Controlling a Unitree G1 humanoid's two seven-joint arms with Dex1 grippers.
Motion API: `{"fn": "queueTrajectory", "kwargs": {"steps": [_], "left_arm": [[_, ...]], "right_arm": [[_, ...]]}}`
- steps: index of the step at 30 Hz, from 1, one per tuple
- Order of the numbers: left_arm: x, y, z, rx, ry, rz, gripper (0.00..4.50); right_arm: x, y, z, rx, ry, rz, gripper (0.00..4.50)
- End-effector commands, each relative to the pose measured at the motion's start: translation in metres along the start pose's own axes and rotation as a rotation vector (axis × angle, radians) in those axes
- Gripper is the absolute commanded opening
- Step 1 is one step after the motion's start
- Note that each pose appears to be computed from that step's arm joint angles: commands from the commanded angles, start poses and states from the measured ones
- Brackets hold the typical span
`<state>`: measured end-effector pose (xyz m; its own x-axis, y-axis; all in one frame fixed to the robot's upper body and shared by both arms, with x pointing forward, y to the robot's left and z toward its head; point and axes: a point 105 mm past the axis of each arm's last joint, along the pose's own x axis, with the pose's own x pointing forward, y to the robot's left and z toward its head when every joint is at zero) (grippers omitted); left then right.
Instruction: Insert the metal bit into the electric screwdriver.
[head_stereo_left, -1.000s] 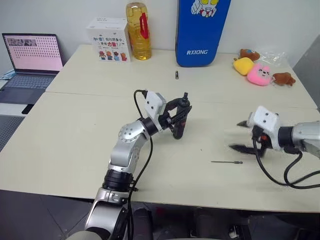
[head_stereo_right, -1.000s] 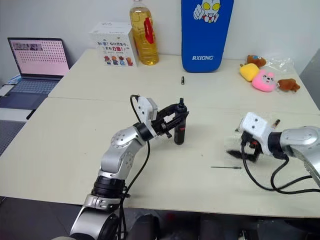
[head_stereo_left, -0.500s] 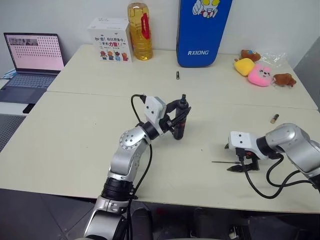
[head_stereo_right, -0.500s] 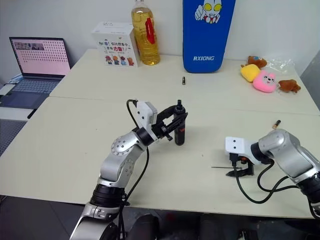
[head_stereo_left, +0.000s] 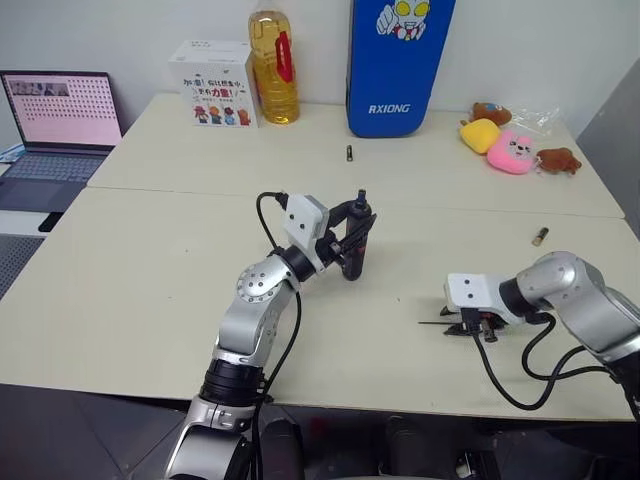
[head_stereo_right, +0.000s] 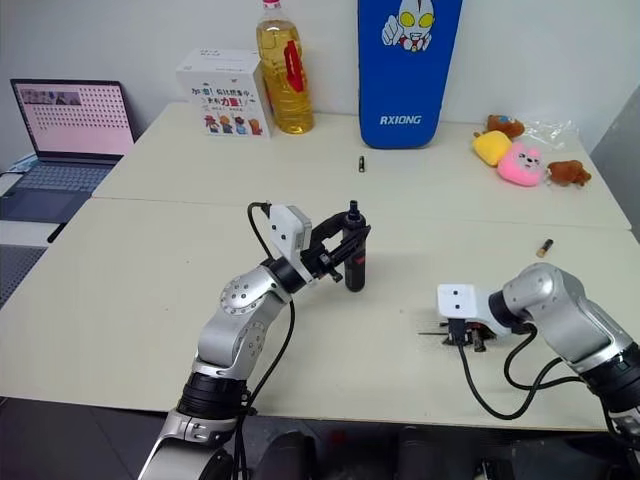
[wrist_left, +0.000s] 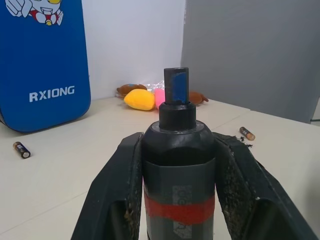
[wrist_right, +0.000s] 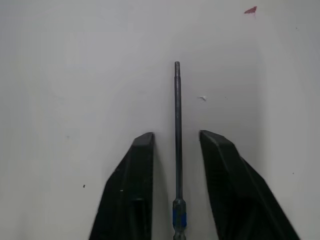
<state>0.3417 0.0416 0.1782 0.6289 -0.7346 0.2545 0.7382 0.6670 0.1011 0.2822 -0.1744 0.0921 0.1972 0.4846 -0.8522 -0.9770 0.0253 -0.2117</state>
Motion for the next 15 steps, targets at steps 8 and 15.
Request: {"fn": "queueTrajectory", "kwargs": {"steps": [8,15], "left_arm": [[0.008,-0.013,0.019,0.003,-0.066,-0.038,1.67],[0.005,-0.006,0.020,0.012,-0.063,-0.022,1.67]], "right_arm": [[0.013,0.010,-0.026,0.073,0.051,0.019,0.02],[-0.027,-0.005,0.015,0.198,-0.183,-0.058,0.02]]}}
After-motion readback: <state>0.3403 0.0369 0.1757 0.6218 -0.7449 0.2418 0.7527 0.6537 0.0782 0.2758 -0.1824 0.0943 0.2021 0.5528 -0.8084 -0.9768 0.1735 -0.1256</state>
